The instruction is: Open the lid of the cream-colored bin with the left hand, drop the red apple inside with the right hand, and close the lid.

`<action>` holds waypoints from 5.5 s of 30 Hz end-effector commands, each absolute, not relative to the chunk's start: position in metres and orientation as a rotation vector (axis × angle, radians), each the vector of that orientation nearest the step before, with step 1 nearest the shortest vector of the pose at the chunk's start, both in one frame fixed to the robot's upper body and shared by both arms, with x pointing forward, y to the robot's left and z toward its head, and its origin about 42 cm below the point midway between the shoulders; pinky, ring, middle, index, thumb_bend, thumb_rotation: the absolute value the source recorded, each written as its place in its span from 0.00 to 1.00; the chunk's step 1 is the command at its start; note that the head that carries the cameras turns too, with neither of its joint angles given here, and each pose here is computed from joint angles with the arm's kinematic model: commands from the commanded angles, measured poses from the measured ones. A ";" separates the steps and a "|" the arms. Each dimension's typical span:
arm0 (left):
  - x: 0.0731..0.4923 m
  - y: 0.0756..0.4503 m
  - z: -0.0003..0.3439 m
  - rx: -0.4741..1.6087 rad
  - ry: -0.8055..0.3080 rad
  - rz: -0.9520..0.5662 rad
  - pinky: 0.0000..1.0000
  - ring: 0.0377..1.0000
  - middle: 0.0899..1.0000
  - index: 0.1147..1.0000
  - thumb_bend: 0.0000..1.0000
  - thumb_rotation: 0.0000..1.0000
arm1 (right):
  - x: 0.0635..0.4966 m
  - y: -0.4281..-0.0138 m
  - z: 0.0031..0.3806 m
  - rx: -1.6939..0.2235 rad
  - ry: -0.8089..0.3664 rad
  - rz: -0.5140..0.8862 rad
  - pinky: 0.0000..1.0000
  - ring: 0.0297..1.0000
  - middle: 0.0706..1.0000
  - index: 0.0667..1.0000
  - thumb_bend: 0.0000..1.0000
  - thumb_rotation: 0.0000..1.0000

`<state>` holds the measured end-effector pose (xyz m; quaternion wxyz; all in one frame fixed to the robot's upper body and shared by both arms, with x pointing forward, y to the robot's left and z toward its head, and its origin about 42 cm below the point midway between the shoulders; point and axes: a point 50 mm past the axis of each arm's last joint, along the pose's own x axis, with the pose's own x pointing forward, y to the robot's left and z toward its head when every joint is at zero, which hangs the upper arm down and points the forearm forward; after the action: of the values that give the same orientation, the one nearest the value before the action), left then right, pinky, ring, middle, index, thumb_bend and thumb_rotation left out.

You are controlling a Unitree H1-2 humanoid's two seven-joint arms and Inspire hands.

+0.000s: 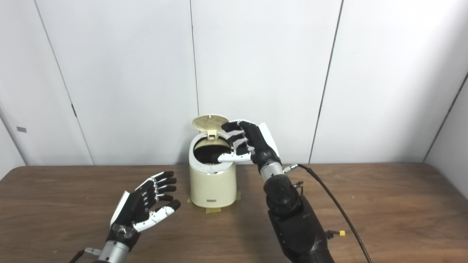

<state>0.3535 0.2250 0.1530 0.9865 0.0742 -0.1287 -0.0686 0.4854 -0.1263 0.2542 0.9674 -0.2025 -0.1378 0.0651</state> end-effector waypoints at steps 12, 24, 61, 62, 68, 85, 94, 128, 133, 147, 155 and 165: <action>0.362 0.222 0.178 0.158 -0.347 -0.147 0.69 0.75 0.76 0.80 0.75 0.28 | 0.473 -0.122 0.285 -0.338 -0.436 0.118 0.52 0.63 0.65 0.66 0.87 0.07; 0.359 0.225 0.181 0.135 -0.350 -0.139 0.69 0.75 0.76 0.79 0.75 0.27 | 0.431 -0.200 0.244 -0.058 -0.453 0.045 0.55 0.60 0.65 0.69 0.85 0.18; 0.472 0.188 0.353 0.574 -0.583 -0.217 0.89 0.95 0.93 0.90 0.95 0.43 | 0.377 -0.220 0.186 0.022 -0.356 0.115 0.56 0.66 0.77 0.79 0.86 0.21; 0.476 0.185 0.356 0.608 -0.588 -0.218 0.90 0.96 0.93 0.90 0.96 0.45 | 0.377 -0.220 0.186 0.021 -0.355 0.114 0.56 0.66 0.77 0.79 0.86 0.21; 0.488 0.174 0.368 0.855 -0.596 -0.273 0.92 1.00 1.00 0.96 0.98 0.48 | 0.377 -0.220 0.187 0.012 -0.359 0.110 0.56 0.64 0.76 0.78 0.84 0.21; 0.487 0.166 0.358 1.285 -0.573 -0.359 1.00 1.00 0.79 0.73 1.00 0.45 | 0.376 -0.214 0.189 0.006 -0.354 0.114 0.55 0.63 0.77 0.78 0.85 0.25; 0.481 0.168 0.357 1.332 -0.588 -0.386 1.00 0.98 0.76 0.71 1.00 0.48 | 0.378 -0.210 0.189 0.003 -0.349 0.119 0.55 0.64 0.76 0.78 0.86 0.27; 0.458 0.161 0.323 1.515 -0.561 -0.520 1.00 0.95 0.74 0.68 1.00 0.44 | 0.377 -0.200 0.198 0.022 -0.350 0.111 0.58 0.60 0.75 0.76 0.88 0.25; 0.457 0.159 0.312 1.572 -0.529 -0.528 1.00 0.94 0.74 0.69 1.00 0.44 | 0.377 -0.200 0.198 0.019 -0.352 0.111 0.59 0.60 0.75 0.76 0.88 0.25; 0.450 0.153 0.273 1.634 -0.464 -0.564 1.00 0.98 0.79 0.77 0.99 0.44 | 0.376 -0.199 0.202 0.015 -0.363 0.113 0.56 0.60 0.76 0.77 0.87 0.25; 0.440 0.157 0.289 1.542 -0.553 -0.508 1.00 0.97 0.79 0.77 0.97 0.46 | 0.377 -0.201 0.200 0.017 -0.371 0.116 0.56 0.60 0.75 0.77 0.87 0.26; 0.426 0.182 0.329 0.905 -0.809 -0.299 0.83 0.93 0.80 0.75 0.80 0.37 | 0.377 -0.205 0.200 -0.007 -0.366 0.100 0.54 0.60 0.74 0.77 0.84 0.24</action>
<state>0.4261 0.1825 0.2892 0.8181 0.4545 -0.3082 -0.1709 0.3688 -0.2066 0.1765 0.9895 -0.0004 -0.1360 0.0499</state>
